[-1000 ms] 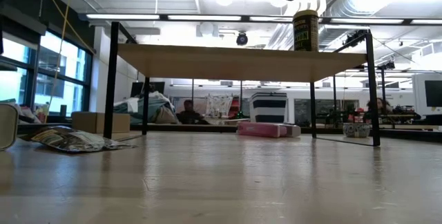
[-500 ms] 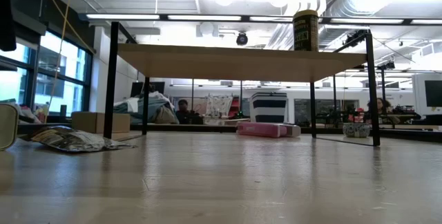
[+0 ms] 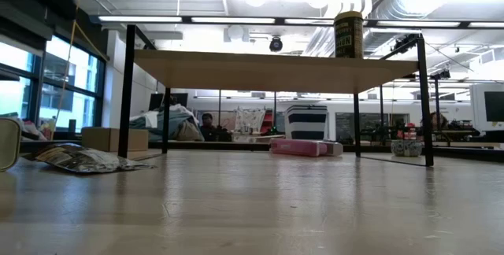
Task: Shelf spices
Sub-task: Put the green seasoning bottle on the shelf
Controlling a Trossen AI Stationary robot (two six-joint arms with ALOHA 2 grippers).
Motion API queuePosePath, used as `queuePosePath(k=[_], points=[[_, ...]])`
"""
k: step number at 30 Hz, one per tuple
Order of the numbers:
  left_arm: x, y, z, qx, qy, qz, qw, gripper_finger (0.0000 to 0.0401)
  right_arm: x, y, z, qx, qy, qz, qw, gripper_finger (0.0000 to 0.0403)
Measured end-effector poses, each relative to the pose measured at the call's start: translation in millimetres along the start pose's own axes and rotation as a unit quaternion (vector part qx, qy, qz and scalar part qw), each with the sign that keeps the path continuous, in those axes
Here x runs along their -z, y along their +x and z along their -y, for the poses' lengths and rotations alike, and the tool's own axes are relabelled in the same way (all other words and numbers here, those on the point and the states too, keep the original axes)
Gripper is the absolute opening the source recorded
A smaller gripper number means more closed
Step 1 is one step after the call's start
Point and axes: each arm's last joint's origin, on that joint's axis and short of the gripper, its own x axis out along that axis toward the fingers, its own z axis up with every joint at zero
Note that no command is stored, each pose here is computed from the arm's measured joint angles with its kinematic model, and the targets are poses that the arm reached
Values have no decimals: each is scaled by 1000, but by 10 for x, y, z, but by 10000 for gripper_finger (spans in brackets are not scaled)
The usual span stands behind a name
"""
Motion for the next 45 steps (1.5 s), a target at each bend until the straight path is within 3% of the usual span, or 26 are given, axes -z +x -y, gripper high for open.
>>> queuePosePath(k=[12, 20, 24, 28, 32, 35, 41, 45], points=[[-394, -277, -264, 27, -10, 101, 994, 1, -9, -104, 96, 2, 28, 16, 999, 0], [-506, -325, -343, 26, 18, 119, 992, 0, -11, -98, 80, -15, 39, 9, 999, 0], [-511, -329, -300, 45, 39, 112, 992, 0, 23, -76, -25, -96, 36, -45, 994, 0], [-502, -320, -288, 49, 52, 103, 992, 0, 209, 0, -231, -116, -2, -134, 984, 6], [-501, -321, -288, 50, 53, 100, 992, 0, 496, 137, -512, -96, -70, -243, 963, 60], [-497, -320, -286, 53, 56, 92, 993, 0, 695, 271, -690, -36, -118, -287, 950, 127], [-484, -319, -279, 63, 59, 71, 994, 0, 865, 722, -968, 27, -96, -344, 933, 257], [-478, -321, -264, 76, 57, 56, 994, 0, 946, 939, -1060, 60, -81, -367, 925, 303]])
